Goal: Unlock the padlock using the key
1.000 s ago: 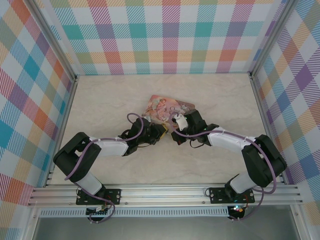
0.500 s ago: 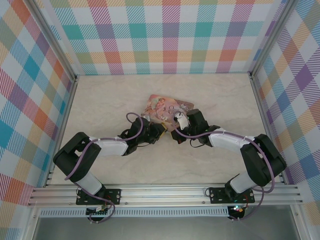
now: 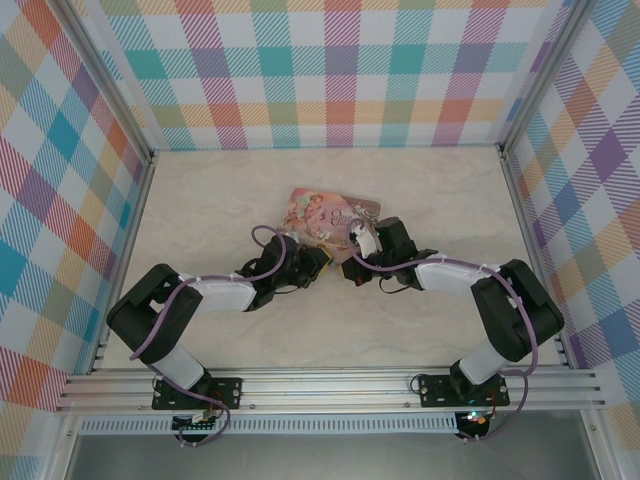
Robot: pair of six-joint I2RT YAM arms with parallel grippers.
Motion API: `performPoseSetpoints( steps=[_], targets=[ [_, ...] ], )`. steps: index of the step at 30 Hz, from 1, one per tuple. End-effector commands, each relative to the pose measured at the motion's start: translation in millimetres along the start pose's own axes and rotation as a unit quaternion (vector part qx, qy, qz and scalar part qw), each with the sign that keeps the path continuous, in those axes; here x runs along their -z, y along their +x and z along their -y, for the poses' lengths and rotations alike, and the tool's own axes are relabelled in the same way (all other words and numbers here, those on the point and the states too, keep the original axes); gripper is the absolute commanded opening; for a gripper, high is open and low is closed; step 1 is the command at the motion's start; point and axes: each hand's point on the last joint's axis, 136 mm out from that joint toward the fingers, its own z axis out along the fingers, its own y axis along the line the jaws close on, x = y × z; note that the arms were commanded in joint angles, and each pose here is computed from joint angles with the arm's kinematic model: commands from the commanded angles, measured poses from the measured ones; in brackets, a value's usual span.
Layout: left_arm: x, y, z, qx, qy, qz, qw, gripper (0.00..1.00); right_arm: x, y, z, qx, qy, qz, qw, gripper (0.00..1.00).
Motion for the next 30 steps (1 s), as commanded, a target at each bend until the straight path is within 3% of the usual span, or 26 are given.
performPoseSetpoints(
  steps=[1, 7, 17, 30],
  targets=[
    [7, 29, 44, -0.028, 0.079, -0.068, 0.994, 0.00, -2, -22, 6, -0.007, 0.001, 0.040, 0.999, 0.02],
    [6, 31, 39, -0.033, 0.071, -0.073, 0.994, 0.00, 7, -32, -2, -0.017, -0.040, 0.068, 0.997, 0.02],
    [1, 34, 35, -0.044, 0.067, -0.081, 0.994, 0.00, 11, -36, -10, -0.027, -0.069, 0.062, 0.995, 0.02],
    [-2, 37, 34, -0.047, 0.065, -0.091, 0.993, 0.00, 15, -39, 0, 0.054, 0.000, 0.075, 0.996, 0.02]
  ],
)
